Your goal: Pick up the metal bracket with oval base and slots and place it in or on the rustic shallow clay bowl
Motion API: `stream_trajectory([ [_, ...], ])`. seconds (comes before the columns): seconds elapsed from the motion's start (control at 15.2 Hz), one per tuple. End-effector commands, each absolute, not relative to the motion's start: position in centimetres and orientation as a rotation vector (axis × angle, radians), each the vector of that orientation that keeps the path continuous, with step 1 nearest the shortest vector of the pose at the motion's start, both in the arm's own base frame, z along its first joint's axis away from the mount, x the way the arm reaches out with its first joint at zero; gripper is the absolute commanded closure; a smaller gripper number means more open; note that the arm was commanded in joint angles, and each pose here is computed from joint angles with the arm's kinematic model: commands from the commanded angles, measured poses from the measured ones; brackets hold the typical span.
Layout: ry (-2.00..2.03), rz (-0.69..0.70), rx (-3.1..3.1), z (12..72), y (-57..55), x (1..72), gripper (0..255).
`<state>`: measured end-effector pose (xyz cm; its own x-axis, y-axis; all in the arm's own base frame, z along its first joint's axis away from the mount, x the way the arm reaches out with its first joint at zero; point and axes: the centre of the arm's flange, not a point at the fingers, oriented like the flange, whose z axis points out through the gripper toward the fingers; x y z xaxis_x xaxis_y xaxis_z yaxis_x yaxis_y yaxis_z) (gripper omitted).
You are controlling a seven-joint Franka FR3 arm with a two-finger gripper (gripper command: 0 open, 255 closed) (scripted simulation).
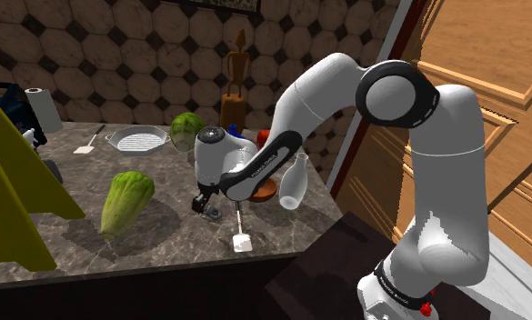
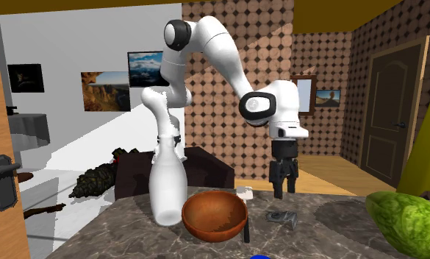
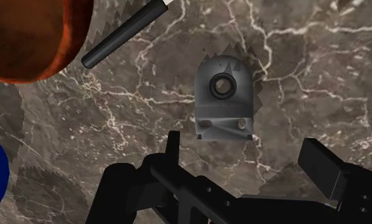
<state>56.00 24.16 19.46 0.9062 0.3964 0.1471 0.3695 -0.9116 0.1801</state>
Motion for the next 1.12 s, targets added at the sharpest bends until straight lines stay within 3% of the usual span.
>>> stream_trajectory([
  [0.0, 0.604, 0.277, 2.917, 17.8, 24.7, 56.4, 0],
  [0.92, 0.604, 0.277, 2.917, 14.4, 24.3, 57.1, 0],
  [0.99, 0.604, 0.277, 2.917, 14.4, 24.3, 57.1, 255],
  [1.06, 0.604, 0.277, 2.917, 14.4, 24.3, 57.1, 255],
])
